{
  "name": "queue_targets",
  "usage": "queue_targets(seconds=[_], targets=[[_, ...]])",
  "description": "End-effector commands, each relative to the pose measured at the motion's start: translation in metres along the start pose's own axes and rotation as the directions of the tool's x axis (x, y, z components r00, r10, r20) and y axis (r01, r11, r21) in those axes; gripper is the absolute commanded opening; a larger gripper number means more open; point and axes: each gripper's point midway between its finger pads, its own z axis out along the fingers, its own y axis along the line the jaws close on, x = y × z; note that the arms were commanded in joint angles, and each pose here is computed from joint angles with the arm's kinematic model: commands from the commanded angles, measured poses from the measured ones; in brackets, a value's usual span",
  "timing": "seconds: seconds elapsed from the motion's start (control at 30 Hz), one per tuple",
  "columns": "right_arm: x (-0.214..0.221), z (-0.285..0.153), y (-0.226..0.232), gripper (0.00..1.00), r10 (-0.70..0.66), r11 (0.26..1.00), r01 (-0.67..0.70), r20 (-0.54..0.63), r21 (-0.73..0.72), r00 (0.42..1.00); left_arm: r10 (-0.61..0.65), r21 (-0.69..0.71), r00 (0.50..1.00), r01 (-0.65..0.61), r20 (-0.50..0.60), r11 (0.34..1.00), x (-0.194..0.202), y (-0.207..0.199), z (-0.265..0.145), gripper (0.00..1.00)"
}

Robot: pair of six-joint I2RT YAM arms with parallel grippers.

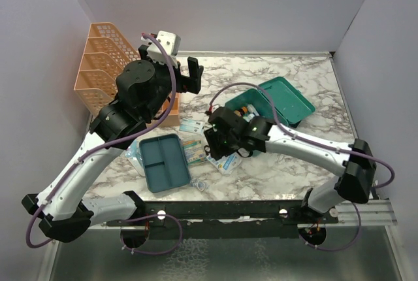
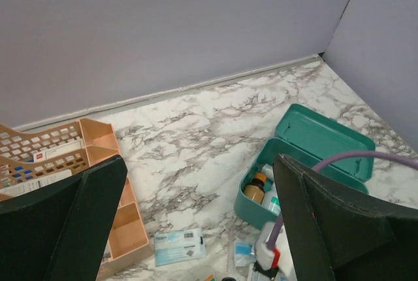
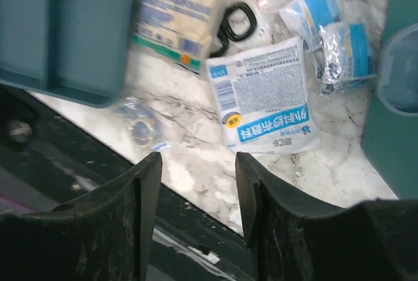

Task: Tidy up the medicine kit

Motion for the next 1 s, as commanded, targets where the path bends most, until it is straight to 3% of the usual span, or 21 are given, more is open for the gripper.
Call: queue_targets(seconds=[0.0,0.3,0.7,0.77,0.9,0.97], targets=[[0.019,0.029,-0.017,0.51,-0.100,0.981,0.104,-0.030,0.161,0.995,0.020,-0.029,0.999,-0.019,0.029,0.999,-0.010,0.006,0.000,0.99],[0.048,0.086,-0.015,0.49,-0.265,0.946,0.280,-0.108,0.162,0.958,-0.019,-0.084,0.998,0.025,0.067,0.996,-0.031,0.014,0.000,0.99],[0.065,0.118,-0.020,0.36,-0.278,0.931,0.309,-0.170,0.196,0.945,-0.027,-0.064,0.997,0.032,0.076,0.997,-0.037,0.010,0.001,0.99],[0.067,0.119,-0.026,0.31,-0.265,0.927,0.301,-0.177,0.225,0.948,-0.024,-0.069,0.997,0.029,0.073,0.997,-0.036,0.011,0.002,0.99],[0.065,0.114,-0.027,0.10,-0.240,0.929,0.279,-0.176,0.242,0.955,-0.024,-0.066,0.996,0.029,0.081,0.997,-0.040,0.011,0.000,0.99],[0.058,0.106,-0.020,0.04,-0.223,0.941,0.254,-0.153,0.225,0.963,-0.025,-0.069,0.996,0.031,0.091,0.997,-0.045,0.012,-0.002,0.99]])
